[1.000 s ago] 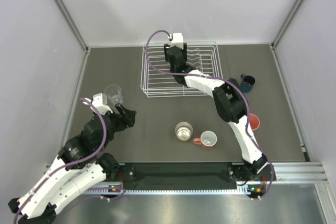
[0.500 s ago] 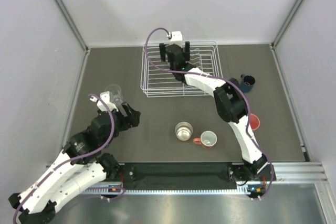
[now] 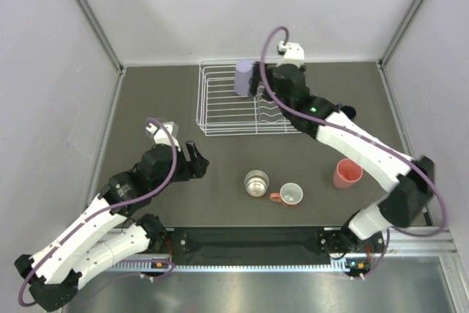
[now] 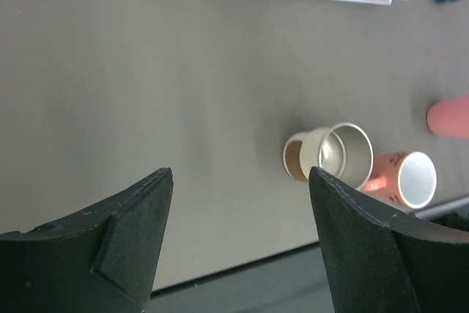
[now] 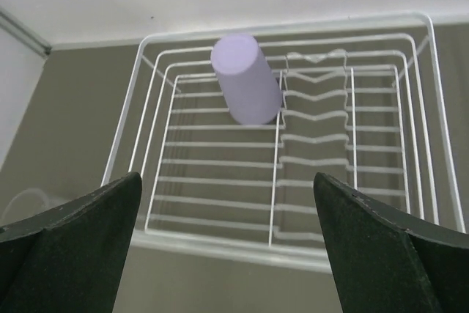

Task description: Load the cups into the dish rack

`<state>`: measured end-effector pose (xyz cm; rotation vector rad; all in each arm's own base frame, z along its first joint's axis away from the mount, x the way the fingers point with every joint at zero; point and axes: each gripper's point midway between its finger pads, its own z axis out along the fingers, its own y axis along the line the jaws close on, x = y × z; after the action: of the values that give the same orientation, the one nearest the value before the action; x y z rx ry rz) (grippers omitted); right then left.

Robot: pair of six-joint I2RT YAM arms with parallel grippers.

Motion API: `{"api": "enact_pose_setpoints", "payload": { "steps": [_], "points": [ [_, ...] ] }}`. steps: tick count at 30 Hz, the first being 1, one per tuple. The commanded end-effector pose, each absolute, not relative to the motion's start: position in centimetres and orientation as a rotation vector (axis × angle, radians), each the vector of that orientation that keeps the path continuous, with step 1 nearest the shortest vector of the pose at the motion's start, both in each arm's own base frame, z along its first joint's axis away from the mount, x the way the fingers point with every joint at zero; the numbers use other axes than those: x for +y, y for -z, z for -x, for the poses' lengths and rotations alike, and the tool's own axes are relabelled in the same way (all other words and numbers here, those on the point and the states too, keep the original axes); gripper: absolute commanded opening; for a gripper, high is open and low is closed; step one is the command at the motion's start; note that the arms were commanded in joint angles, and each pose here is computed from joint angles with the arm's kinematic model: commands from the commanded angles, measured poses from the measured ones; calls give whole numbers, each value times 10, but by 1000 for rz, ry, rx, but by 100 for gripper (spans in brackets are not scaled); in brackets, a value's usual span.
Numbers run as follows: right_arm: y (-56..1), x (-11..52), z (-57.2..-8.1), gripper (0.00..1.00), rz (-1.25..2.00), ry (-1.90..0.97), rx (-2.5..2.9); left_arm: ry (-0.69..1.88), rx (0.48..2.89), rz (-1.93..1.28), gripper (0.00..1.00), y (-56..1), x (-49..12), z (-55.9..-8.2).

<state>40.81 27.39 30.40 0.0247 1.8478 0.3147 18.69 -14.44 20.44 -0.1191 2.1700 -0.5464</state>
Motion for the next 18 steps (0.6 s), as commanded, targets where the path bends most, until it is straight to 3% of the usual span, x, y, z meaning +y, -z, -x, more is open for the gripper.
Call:
{"api": "enact_pose_setpoints", "payload": {
  "steps": [1, 9, 15, 18],
  "points": [
    [-245, 252, -355, 100, -4, -324, 2093, 634, 2219, 84, 80, -211, -163, -181],
    [-173, 215, -246, 100, 45, -398, 2468, 750, 2362, -76, 72, -209, -205, -176],
    [-175, 185, -207, 100, 48, -455, 2409, 851, 2375, -90, 66, -220, -231, -180],
    [-186, 174, -192, 100, 60, -508, 2361, 760, 2360, -18, 64, -220, -221, -193]
  ]
}}
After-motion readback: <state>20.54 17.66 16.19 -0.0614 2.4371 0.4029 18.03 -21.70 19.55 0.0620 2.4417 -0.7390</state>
